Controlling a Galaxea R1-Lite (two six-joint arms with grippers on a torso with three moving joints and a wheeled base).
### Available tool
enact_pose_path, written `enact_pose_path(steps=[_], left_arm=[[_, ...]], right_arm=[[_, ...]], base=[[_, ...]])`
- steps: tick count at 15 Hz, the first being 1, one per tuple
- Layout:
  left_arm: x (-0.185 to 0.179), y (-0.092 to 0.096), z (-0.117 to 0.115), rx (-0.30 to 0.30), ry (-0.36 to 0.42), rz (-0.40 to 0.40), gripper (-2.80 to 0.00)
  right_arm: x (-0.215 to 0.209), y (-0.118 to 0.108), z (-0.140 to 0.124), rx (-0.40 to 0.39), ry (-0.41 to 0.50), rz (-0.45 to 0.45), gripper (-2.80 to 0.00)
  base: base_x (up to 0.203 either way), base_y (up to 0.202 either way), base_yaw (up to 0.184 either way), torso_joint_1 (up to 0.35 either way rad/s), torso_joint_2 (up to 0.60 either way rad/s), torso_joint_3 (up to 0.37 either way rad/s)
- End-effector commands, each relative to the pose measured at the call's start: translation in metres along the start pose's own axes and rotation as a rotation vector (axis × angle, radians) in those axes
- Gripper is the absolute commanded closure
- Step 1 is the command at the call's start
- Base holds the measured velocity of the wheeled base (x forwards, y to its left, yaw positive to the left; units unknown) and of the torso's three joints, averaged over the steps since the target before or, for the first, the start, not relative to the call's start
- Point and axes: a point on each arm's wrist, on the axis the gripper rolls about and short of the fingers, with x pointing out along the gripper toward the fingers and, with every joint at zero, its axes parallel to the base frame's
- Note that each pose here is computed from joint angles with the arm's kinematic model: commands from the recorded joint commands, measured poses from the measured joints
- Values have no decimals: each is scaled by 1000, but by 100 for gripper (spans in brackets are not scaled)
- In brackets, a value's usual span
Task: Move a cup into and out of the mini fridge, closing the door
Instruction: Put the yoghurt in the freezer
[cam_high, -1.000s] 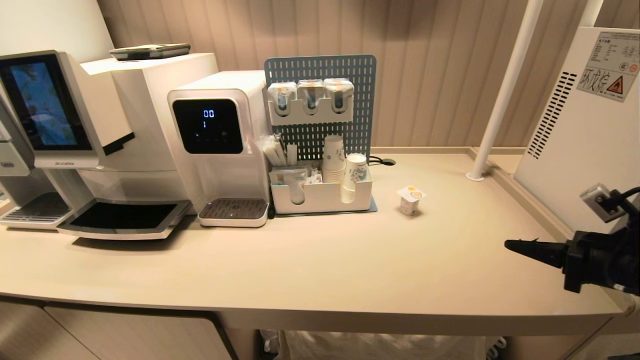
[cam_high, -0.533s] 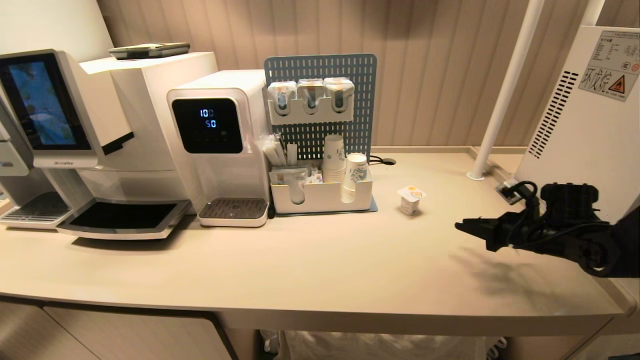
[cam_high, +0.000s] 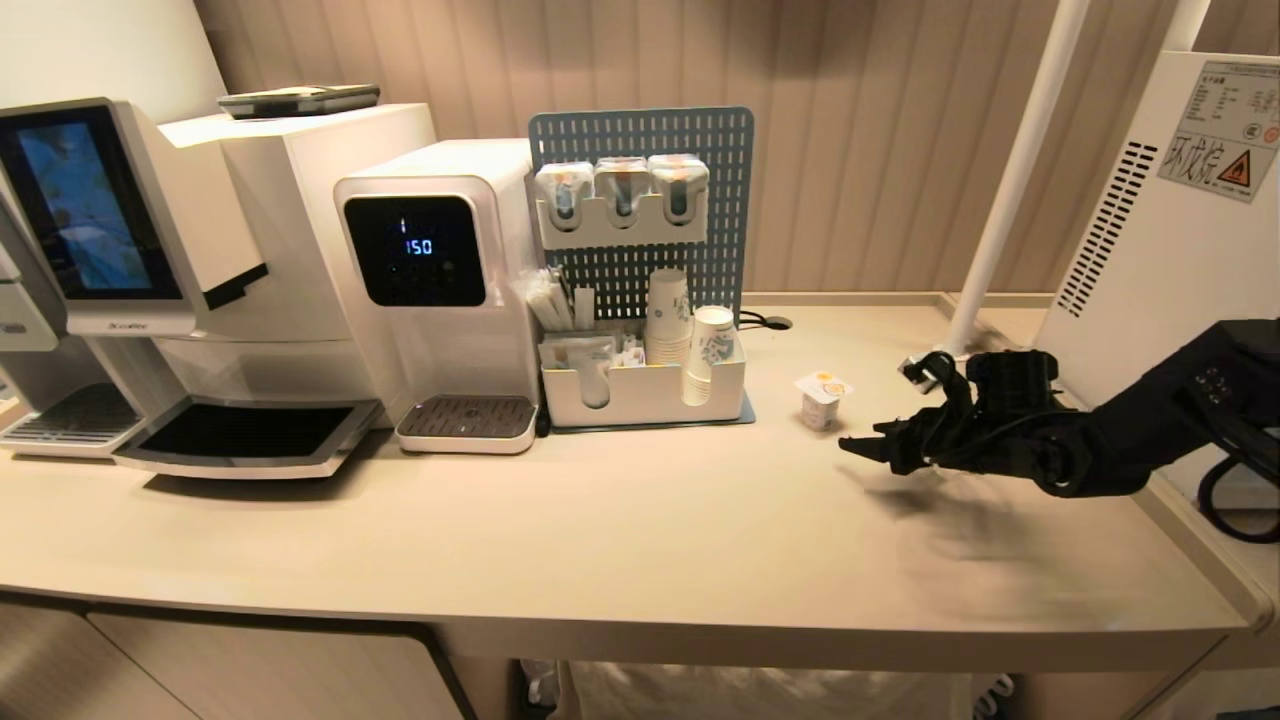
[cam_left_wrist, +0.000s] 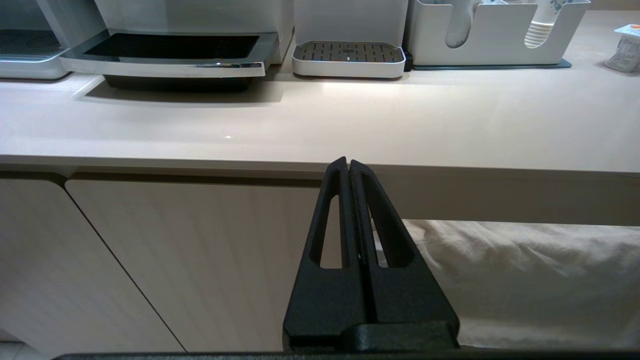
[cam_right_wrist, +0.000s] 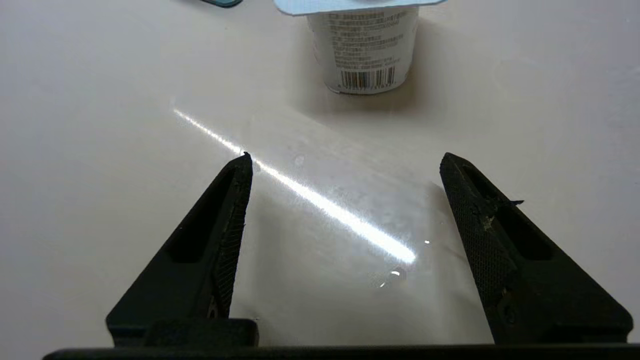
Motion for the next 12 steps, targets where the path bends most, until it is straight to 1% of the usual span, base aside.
enact_pose_path(steps=[1,2,6,9,12], left_arm=[[0,0,0,-1,2,0,0],[0,0,0,-1,1,0,0],[0,0,0,0,0,0,0],[0,0,0,-1,2,0,0],[0,0,0,-1,2,0,0]], right_arm=[[18,-5,2,22,6,0,-280],[21,-6,3,34,11,1,-280],[32,-10,20,30,1,-3,-280],[48,-5,34,11,2,-37,-280],[61,-2,44,4,11,-40,-280]], base=[[0,0,0,0,0,0],[0,0,0,0,0,0],[0,0,0,0,0,0],[0,0,0,0,0,0],[0,0,0,0,0,0]])
